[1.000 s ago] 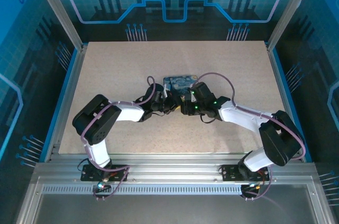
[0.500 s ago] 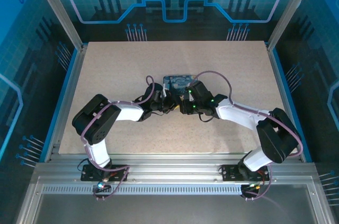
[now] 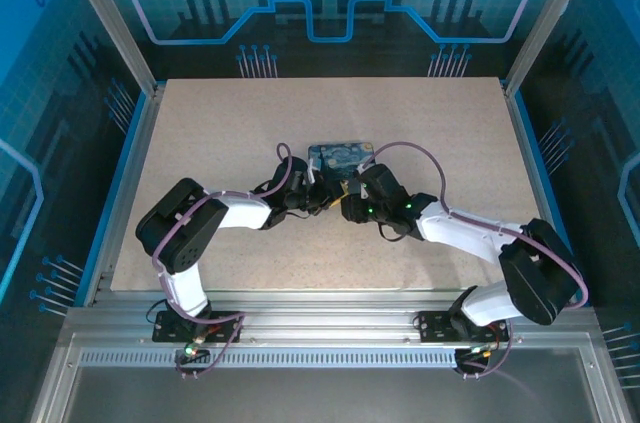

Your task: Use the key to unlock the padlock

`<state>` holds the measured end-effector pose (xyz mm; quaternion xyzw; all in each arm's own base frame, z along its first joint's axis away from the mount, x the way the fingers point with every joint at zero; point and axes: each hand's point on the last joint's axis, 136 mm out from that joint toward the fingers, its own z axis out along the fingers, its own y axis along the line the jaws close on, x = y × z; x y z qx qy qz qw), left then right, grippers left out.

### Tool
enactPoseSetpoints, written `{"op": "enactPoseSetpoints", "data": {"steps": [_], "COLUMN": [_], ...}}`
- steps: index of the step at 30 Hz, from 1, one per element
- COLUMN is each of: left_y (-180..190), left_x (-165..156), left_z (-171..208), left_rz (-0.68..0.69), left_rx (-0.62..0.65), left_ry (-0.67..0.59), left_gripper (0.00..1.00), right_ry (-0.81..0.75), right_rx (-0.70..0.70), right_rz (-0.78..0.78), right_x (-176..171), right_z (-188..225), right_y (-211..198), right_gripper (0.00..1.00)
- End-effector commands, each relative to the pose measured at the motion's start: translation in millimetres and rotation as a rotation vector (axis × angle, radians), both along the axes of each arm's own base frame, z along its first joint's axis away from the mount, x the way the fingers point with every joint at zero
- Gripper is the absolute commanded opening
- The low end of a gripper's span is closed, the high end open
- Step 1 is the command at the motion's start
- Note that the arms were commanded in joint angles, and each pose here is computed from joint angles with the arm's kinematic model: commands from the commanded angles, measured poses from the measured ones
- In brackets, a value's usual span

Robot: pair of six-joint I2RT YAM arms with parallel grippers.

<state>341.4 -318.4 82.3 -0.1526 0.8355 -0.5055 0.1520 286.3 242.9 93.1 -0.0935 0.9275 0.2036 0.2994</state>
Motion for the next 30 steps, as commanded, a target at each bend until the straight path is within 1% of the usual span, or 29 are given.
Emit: {"op": "enactPoseSetpoints", "data": {"steps": [1,6,15,22,26,30], "left_y": [-7.1,-6.6,-6.4,-6.8,-7.1,-6.9], "left_x": [6.2,6.0,6.8,6.7,5.7,5.0], "left_z": [38.7,39.6,42.8,44.5,44.0,43.4], "left_rz": [-0.021,-0.020,-0.018,-0.019,-0.023,-0.025], "left_rx": [-0.075,-0.078,-0.086,-0.091,-0.093,-0.092], "left_ry": [-0.070,-0.070,-0.073,-0.074,-0.070,-0.069], "left_gripper": [0.00,0.00,0.00,0.00,0.00,0.00], "right_ry": [-0.083,-0.094,-0.093,-0.108,-0.109,-0.109], "right_rx": [0.007,-0.003,-0.023,-0.034,-0.046,-0.046], "right_rz": [0.019,0.009,0.018,0.020,0.021,0.026], "right_x": [2.3,3.9,11.8,18.1,20.7,23.6], "right_z": [10.8,6.4,2.4,6.6,5.0,6.0], "right_y": [7.0,6.0,12.6,15.2,16.2,19.6], "right_gripper": [0.40,0.43,0.37,0.37,0.34,0.28]}}
